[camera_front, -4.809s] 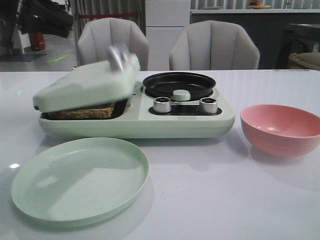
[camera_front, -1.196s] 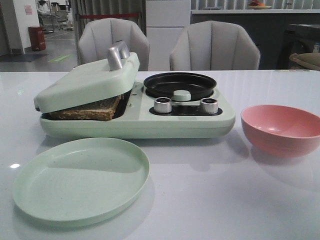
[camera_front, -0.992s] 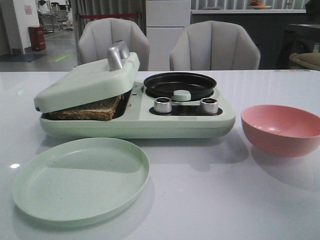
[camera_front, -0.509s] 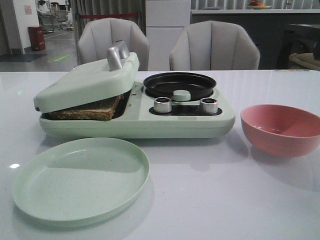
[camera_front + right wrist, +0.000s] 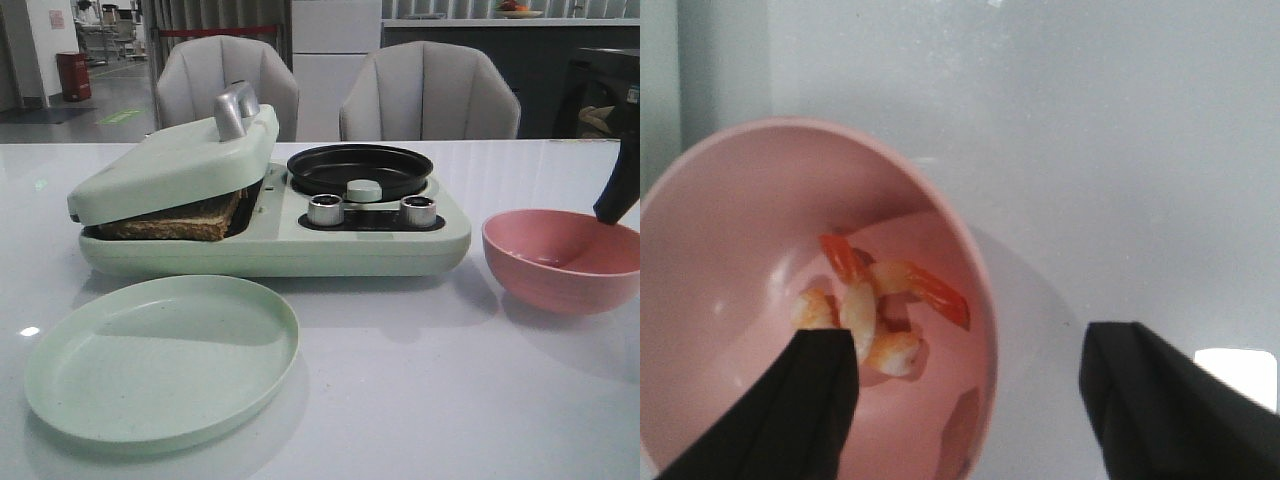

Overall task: Make breakfast with bread and shrimp
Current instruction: 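Grasp the pink shrimp bowl rim with the right gripper and lift it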

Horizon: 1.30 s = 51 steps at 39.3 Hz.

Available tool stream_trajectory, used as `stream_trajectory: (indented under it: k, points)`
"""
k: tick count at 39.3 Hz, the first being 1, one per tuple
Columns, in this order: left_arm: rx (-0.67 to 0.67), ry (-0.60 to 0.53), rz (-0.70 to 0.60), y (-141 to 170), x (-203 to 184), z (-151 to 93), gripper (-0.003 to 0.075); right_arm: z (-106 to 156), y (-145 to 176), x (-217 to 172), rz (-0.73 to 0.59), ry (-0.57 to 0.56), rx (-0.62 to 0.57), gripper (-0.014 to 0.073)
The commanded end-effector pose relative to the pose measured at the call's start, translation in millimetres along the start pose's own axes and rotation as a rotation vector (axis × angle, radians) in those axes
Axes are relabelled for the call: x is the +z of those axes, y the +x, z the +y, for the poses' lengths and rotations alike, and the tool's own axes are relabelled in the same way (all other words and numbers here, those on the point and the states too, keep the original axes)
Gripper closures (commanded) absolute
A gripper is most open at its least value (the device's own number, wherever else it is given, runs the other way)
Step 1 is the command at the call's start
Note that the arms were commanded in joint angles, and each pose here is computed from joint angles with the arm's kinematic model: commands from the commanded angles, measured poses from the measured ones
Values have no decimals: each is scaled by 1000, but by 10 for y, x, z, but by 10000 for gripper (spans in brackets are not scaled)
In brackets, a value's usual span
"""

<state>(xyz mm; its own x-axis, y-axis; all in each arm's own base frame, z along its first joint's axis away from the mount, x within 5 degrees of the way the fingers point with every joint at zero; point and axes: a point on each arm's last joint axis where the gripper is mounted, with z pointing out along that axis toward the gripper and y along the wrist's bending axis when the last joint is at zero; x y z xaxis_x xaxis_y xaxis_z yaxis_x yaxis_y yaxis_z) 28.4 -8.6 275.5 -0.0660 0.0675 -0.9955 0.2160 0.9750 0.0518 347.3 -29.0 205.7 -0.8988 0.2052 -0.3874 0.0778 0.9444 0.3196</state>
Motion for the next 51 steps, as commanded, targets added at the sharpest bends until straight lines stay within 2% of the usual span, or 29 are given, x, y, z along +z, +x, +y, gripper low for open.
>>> stream_trajectory:
  k: [1,4,10,11,20,28,34,39,43,51]
  points:
    - [-20,-2,-98,-147,-21,8,606,21,-136,-66,-81,-12,-21,79]
    - [-20,-2,-98,-147,-21,8,606,-17,-128,32,-63,-7,-17,177]
    - [-20,-2,-98,-147,-21,8,606,-63,-130,162,-36,-5,-4,459]
    - [-20,-2,-98,-147,-21,8,606,-62,-138,161,-38,-6,-4,468]
    - [-20,-2,-98,-147,-21,8,606,-66,-202,127,-82,7,-8,448]
    - [-20,-2,-98,-147,-21,8,606,-51,-211,105,-58,-5,-18,452]
    - [-20,-2,-98,-147,-21,8,606,56,-404,-94,-119,-24,-60,452]
    - [-20,-2,-98,-147,-21,8,606,268,-590,-449,-272,-32,-112,452]
    - [-20,-2,-98,-147,-21,8,606,532,-720,-699,-424,-51,-153,452]
    - [-20,-2,-98,-147,-21,8,606,1090,-788,-866,-624,-96,-251,452]
